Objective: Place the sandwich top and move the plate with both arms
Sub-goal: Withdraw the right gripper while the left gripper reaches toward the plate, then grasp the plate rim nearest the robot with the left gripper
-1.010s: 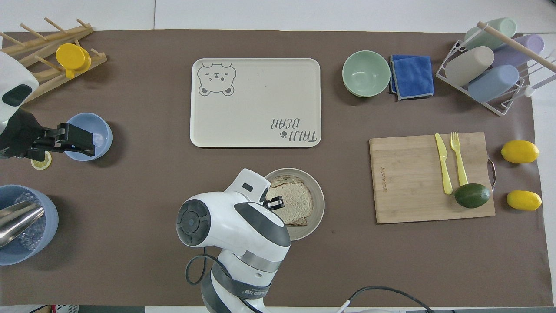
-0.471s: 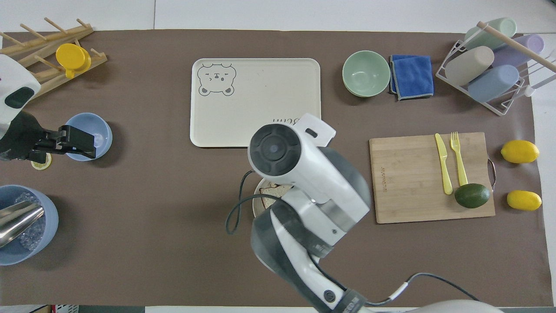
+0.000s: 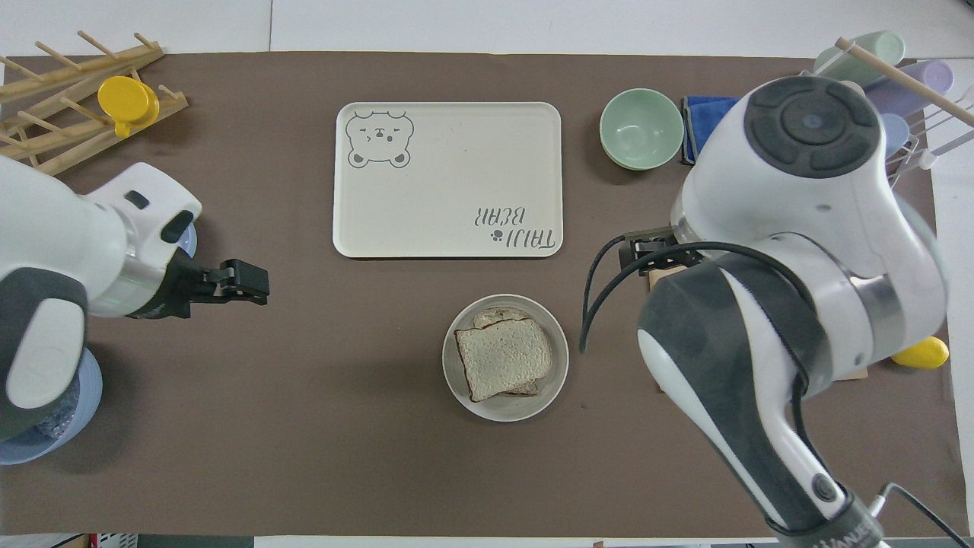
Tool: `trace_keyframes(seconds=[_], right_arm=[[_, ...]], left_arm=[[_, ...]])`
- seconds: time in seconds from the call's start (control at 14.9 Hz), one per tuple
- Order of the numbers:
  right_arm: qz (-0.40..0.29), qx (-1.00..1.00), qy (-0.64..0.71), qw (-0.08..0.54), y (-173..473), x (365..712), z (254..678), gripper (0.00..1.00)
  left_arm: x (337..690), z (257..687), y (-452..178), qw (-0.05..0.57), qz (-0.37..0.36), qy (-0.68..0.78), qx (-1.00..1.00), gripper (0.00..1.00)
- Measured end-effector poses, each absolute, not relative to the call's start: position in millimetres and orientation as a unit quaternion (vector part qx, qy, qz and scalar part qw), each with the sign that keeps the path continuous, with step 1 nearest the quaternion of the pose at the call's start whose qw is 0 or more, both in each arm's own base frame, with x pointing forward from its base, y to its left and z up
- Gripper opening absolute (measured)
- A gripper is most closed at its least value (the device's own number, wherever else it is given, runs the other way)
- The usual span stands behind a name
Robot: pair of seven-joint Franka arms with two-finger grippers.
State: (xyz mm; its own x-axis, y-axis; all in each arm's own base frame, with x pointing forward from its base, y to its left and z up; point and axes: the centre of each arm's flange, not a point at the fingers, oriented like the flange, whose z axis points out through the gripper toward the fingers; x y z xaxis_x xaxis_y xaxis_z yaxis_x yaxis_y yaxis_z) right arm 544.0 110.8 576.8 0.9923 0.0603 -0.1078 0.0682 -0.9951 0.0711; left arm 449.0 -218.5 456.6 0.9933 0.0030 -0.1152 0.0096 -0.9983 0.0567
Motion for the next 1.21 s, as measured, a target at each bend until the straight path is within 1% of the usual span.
trace_keyframes(seconds=[0.13,0.27,0.47,0.67,0.88,1.01,1.08,1.14,1.21], right_arm=[[-0.056,0.998,0.027,0.034,71,539,593,1.00],[-0.061,0.997,0.021,0.030,42,538,597,1.00],[-0.071,0.997,0.016,0.029,35,537,588,1.00],[-0.071,0.997,0.011,0.029,29,537,585,1.00],[-0.061,0.998,0.006,0.027,19,539,587,1.00],[-0.061,0.998,0.004,0.027,17,539,587,1.00],[-0.062,0.998,0.001,0.027,15,539,587,1.00],[-0.065,0.998,-0.001,0.027,12,539,588,1.00],[-0.068,0.997,-0.004,0.027,9,538,590,1.00]], left_arm=[[427,422,-248,0.046,-0.053,-0.007,0.998,1.00],[406,386,-273,0.063,-0.044,-0.004,0.997,1.00],[383,346,-302,0.088,-0.040,0.006,0.995,1.00],[380,331,-312,0.107,-0.044,0.023,0.993,1.00],[378,323,-320,0.120,-0.045,0.035,0.991,0.97],[377,319,-322,0.124,-0.050,0.042,0.990,0.89],[377,318,-322,0.127,-0.053,0.047,0.989,0.89],[377,317,-322,0.129,-0.055,0.051,0.989,0.85],[377,317,-322,0.131,-0.056,0.053,0.988,0.84]])
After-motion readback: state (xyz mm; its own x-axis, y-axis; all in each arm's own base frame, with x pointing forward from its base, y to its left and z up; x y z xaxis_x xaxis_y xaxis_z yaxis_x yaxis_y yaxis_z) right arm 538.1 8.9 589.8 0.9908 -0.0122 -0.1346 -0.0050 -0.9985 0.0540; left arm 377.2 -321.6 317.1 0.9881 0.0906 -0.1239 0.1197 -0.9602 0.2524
